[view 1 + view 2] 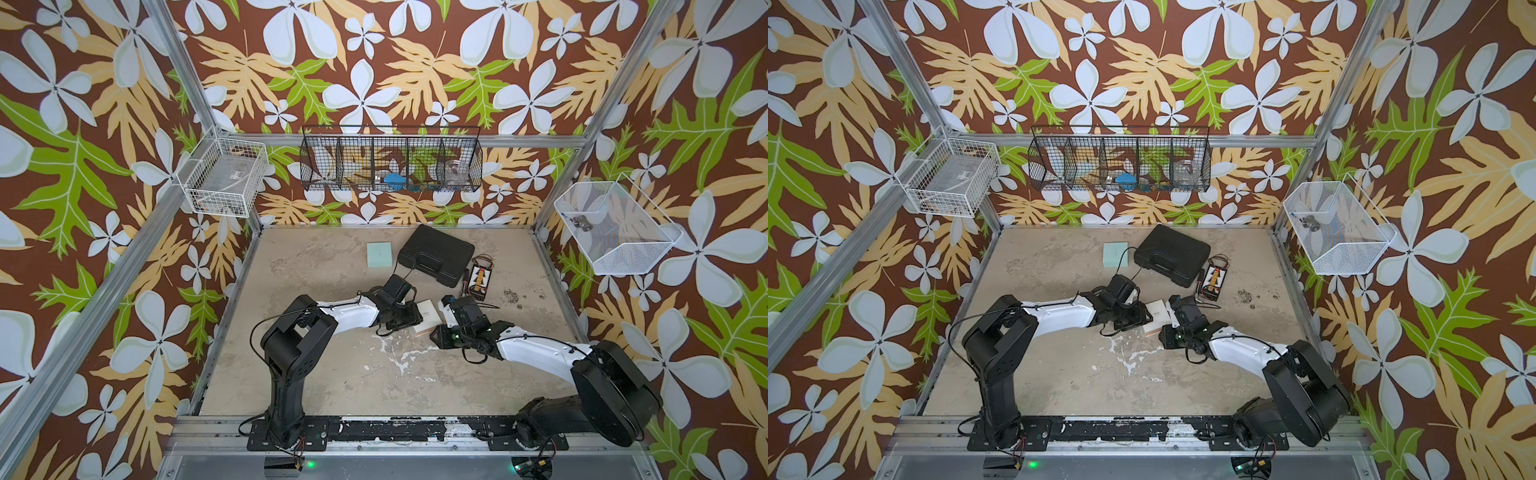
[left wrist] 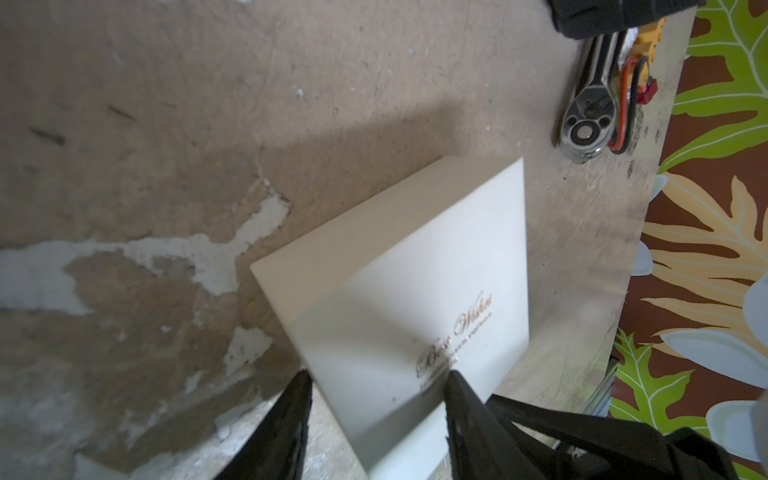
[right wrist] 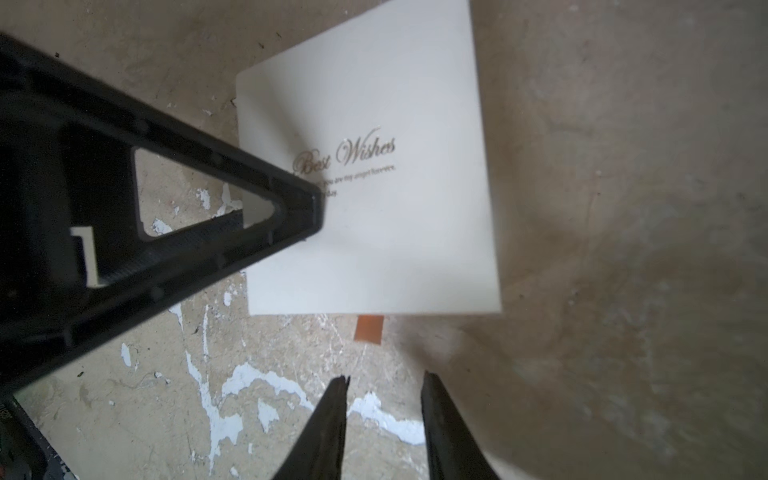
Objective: Take out the earrings from the drawer-style jewelry box
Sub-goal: Open the drawer in the jewelry box.
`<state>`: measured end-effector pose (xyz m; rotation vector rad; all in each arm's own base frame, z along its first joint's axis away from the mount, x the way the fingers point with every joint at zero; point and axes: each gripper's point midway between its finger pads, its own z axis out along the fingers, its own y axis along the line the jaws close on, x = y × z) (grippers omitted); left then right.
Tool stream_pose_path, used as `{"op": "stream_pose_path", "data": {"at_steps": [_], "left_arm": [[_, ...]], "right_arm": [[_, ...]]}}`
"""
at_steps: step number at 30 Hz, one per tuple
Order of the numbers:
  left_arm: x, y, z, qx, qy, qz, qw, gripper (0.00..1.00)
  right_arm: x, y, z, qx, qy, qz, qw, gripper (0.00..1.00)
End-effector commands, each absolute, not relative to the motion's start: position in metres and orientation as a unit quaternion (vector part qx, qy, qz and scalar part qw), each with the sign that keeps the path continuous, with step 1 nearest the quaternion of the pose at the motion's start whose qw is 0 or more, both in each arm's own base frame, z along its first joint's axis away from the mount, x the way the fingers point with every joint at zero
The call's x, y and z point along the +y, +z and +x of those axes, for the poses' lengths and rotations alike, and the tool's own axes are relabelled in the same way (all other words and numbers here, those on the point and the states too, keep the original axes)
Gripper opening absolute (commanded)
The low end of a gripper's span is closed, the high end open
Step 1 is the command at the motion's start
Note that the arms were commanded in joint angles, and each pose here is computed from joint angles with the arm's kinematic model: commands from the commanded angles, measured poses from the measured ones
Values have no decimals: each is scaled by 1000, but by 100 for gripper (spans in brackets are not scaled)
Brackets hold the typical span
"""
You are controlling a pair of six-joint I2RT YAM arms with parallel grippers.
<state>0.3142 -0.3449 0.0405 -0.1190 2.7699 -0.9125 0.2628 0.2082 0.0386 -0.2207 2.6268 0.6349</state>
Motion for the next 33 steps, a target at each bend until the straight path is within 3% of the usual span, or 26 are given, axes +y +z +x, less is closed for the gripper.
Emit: {"op": "stream_pose_path", "data": {"at_steps": [1,19,27,33], "left_arm": [[-346,38,313,944,-311,-35,106,49],[-346,37,310,941,-319,-45,102,47],[-346,38,307,937,-331,-60,98,47],[-346,33,303,930,-346,-90,86,47]], "right_arm": [[217,43,274,938,243,-86,230,33],[221,36,283,938,252,-75,224,21],[222,38,284,938,254,-74,226,0],[216,35,281,944,237,-70,218,0]]}}
